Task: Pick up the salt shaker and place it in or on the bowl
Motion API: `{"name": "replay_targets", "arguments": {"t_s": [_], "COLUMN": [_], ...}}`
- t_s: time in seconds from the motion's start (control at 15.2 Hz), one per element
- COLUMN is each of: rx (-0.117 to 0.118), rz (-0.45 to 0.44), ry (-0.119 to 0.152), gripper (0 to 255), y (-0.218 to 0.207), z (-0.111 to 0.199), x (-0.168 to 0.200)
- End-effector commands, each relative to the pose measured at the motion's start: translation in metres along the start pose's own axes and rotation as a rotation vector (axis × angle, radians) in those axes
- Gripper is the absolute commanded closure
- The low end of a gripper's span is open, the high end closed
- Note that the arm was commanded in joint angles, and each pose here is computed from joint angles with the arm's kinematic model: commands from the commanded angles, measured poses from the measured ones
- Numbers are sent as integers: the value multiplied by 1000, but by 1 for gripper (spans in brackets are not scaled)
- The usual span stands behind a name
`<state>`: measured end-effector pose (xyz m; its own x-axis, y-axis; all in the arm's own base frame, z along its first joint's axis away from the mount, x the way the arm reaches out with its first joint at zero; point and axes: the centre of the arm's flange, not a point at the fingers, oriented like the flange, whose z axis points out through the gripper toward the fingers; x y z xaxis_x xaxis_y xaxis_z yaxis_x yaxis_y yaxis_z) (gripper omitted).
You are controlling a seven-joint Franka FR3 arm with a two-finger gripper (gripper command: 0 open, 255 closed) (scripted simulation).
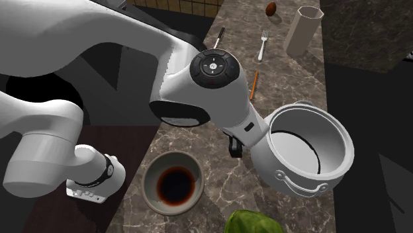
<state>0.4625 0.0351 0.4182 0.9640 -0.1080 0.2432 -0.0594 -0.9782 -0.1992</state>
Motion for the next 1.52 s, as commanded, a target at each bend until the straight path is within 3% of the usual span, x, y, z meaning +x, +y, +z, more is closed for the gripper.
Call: {"name": "replay_targets", "arguments": {"t_s": [0.0, 0.26, 0.79, 0.86, 1.45], "rx": [0, 0, 0, 0, 0], "rz": [1, 1, 1, 1, 1], "ry": [1, 1, 1, 1, 1], "gripper": [0, 0, 0, 255, 255], "y": [0, 0, 0, 0, 0], "z": [12, 36, 36, 36, 36], "x": [1, 1, 1, 1, 1]}}
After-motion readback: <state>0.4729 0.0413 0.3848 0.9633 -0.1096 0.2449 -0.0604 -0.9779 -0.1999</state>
